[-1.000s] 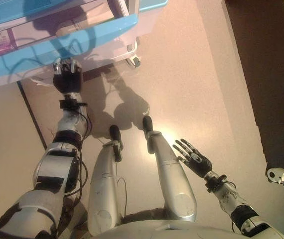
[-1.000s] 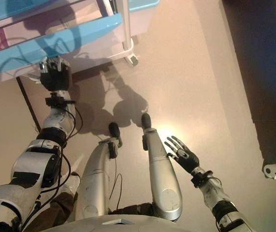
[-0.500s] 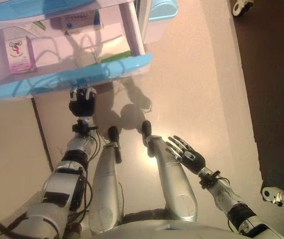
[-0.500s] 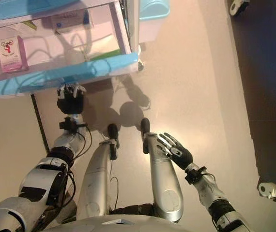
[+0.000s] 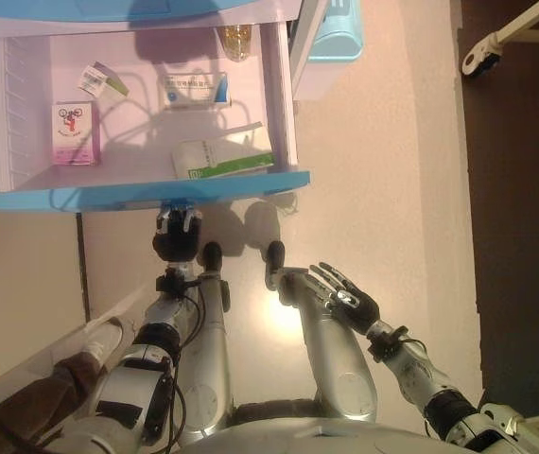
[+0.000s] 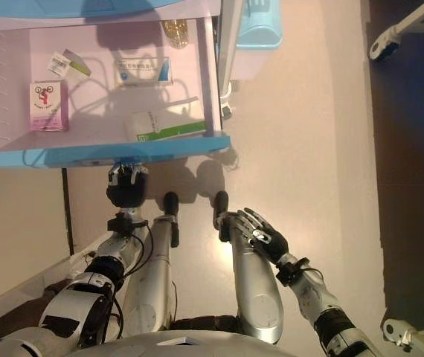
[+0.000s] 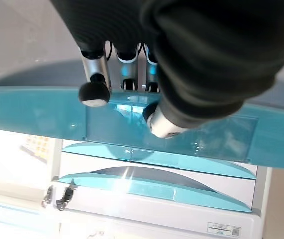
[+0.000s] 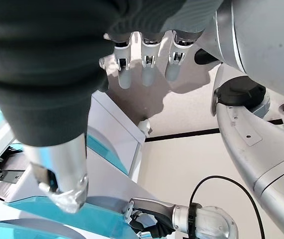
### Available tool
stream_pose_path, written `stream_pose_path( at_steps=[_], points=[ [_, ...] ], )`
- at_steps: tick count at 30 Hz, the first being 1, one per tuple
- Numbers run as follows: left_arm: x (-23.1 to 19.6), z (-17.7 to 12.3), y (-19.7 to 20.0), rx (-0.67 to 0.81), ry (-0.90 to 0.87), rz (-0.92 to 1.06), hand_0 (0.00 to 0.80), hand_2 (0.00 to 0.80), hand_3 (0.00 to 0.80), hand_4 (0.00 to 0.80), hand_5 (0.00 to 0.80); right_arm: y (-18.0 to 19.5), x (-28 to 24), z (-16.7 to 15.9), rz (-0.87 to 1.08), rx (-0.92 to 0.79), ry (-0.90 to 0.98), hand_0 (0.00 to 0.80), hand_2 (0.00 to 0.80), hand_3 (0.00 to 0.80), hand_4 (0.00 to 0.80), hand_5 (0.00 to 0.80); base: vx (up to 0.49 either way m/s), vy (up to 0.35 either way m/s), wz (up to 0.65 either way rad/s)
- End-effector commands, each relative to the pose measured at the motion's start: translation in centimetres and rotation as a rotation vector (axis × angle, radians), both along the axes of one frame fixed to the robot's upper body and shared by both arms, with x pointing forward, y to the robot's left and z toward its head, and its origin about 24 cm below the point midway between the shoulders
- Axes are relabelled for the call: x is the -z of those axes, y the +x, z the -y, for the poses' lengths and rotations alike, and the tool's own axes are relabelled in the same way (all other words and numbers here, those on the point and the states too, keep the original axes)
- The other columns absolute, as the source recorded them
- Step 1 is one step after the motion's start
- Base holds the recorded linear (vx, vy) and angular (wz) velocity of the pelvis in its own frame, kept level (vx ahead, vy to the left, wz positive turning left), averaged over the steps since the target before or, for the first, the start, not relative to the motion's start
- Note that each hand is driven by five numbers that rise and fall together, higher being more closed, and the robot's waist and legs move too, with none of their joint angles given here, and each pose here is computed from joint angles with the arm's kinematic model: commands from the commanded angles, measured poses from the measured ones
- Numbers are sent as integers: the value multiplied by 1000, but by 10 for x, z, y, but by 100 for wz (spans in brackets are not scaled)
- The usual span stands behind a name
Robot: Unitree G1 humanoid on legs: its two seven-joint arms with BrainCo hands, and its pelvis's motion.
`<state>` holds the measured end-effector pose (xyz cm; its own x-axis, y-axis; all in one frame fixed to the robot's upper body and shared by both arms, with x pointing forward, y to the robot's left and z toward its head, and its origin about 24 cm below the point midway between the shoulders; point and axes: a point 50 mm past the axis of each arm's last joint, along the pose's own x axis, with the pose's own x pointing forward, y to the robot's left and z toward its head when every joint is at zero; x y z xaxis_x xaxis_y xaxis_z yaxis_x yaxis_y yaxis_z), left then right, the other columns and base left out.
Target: Open the drawer and pick up the medicine
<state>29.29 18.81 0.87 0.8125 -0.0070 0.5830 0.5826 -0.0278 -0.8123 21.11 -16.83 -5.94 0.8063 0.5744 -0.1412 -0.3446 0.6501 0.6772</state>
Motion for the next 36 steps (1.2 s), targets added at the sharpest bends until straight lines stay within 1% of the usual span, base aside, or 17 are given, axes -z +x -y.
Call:
stream_pose_path(
  at_steps=[1, 10, 18, 20, 22, 23, 25, 28, 29, 32, 35, 36],
  points=[
    [49, -46, -48, -163, -32, -288, 800, 800, 800, 800, 800, -21, 4, -23, -5, -21, 85, 0, 0, 0, 0, 0, -8, -57, 13],
    [83, -51, -87, -148, -32, -503, 800, 800, 800, 800, 800, -25, 5, -23, -5, -6, 90, 0, 0, 0, 0, 0, -10, -51, 11],
    [111, -57, -130, -122, -29, -735, 800, 800, 800, 800, 800, -30, 7, -16, -6, 26, 92, 0, 0, 0, 0, 0, -3, -28, 16],
    [117, -57, -141, -116, -25, -795, 800, 800, 800, 800, 800, -31, 8, -14, -5, 36, 91, 0, 0, 0, 0, 0, 9, -3, 12],
    [126, -58, -153, -125, -42, -899, 791, 791, 791, 791, 791, -32, 9, -12, -8, 47, 91, 0, 0, 0, 0, 0, 35, 3, 9],
    [129, -58, -157, -122, -41, -930, 0, 0, 0, 0, 0, -31, 9, -12, -9, 51, 92, 0, 0, 0, 0, 0, 41, 8, 5],
    [136, -56, -166, -73, -21, -1052, 0, 0, 0, 0, 0, -33, 10, -9, -10, 58, 90, 0, 0, 0, 0, 0, 40, 32, 8],
    [145, -52, -179, -1, 36, -1189, 0, 0, 0, 0, 0, -34, 11, -4, -20, 62, 81, 0, 0, 0, 0, 0, 47, 75, 6],
    [147, -51, -182, 4, 27, -1225, 0, 0, 0, 0, 0, -35, 12, -3, -22, 62, 77, 0, 0, 0, 0, 0, 54, 94, 1],
    [151, -49, -189, 28, 30, -1292, 0, 0, 0, 0, 0, -36, 13, 1, -29, 57, 56, 0, 0, 0, 0, 0, 52, 107, 13],
    [152, -53, -191, 5, 24, -1300, 0, 0, 0, 0, 0, -38, 15, 5, -36, 51, 35, 0, 0, 0, 0, 0, 46, 93, 8],
    [151, -54, -189, -21, -15, -1287, 0, 0, 0, 0, 0, -40, 16, 7, -38, 51, 29, 0, 0, 0, 0, 0, 36, 87, -5]
  ],
)
